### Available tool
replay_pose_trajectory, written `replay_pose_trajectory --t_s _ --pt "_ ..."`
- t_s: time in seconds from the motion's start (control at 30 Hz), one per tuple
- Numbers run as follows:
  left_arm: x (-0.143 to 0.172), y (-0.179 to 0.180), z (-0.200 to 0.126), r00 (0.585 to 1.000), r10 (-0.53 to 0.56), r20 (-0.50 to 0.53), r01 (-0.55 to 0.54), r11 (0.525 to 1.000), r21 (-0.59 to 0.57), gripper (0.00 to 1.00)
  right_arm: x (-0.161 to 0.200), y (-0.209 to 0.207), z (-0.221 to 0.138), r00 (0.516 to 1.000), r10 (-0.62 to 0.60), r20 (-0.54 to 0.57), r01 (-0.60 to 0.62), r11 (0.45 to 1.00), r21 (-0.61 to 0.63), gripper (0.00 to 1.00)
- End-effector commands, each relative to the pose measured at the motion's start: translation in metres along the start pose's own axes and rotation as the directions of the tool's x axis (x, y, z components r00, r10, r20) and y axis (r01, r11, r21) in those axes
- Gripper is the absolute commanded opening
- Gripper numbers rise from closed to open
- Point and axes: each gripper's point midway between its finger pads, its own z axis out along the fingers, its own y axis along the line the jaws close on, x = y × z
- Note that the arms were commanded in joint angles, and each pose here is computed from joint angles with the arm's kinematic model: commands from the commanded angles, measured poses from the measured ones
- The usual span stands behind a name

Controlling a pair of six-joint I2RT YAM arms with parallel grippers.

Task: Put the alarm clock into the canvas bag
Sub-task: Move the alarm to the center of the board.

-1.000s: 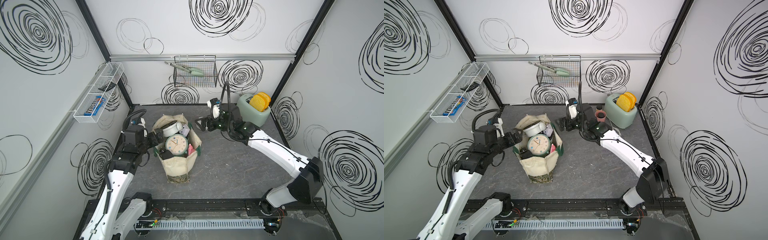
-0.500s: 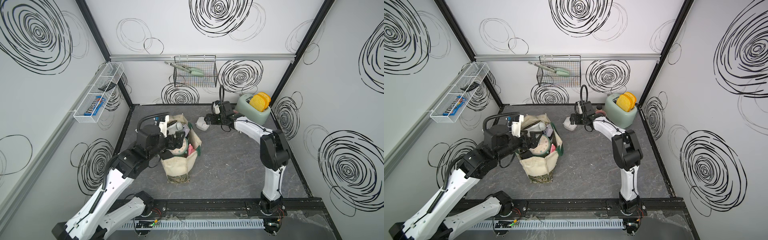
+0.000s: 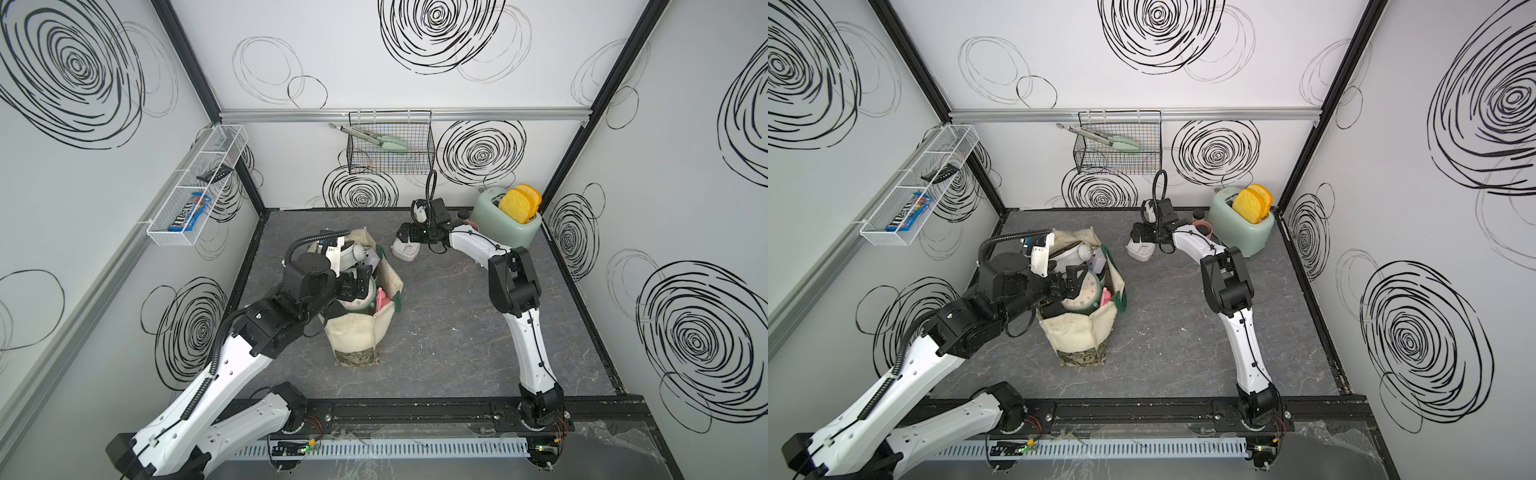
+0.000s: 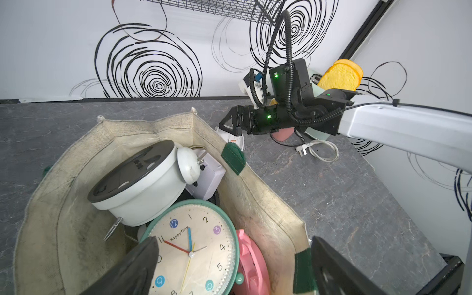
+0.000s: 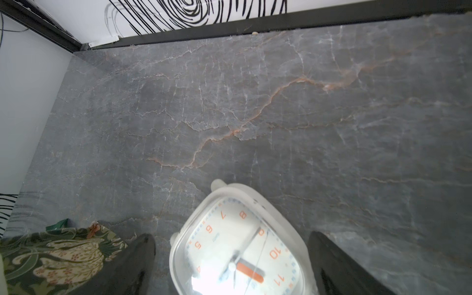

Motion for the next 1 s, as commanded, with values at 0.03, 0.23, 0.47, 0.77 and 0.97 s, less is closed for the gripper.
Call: replay_pose_trajectory --t_s 0.03,0.23,0.47,0.77,0.97 --pt "-0.014 -0.002 -0.002 0.997 0.010 0.072 -0.011 1.000 0.005 0.96 -0.003 -0.005 0.013 0.999 0.001 -0.032 0.000 1.000 0.017 0.97" --pt "-0.015 -0.002 -0.004 0.996 0.011 0.084 -0.011 1.000 0.005 0.96 0.005 -0.009 0.029 0.998 -0.012 -0.067 0.016 0.998 0.055 0.98" --pt "-0.008 0.001 -0.002 0.997 0.001 0.081 -0.001 1.000 0.003 0.96 0.016 -0.001 0.029 0.988 -0.105 -0.111 0.119 0.985 0.122 0.97" --pt "-0.009 0.000 -0.003 0.996 0.000 0.093 -0.001 1.000 0.011 0.96 0.029 0.005 -0.007 0.965 -0.160 -0.208 0.190 0.972 0.136 0.85" --pt "-0.010 0.001 -0.010 0.995 0.007 0.104 -0.008 1.000 0.013 0.96 0.066 0.001 -0.040 0.934 -0.190 -0.303 0.241 0.960 0.142 0.85"
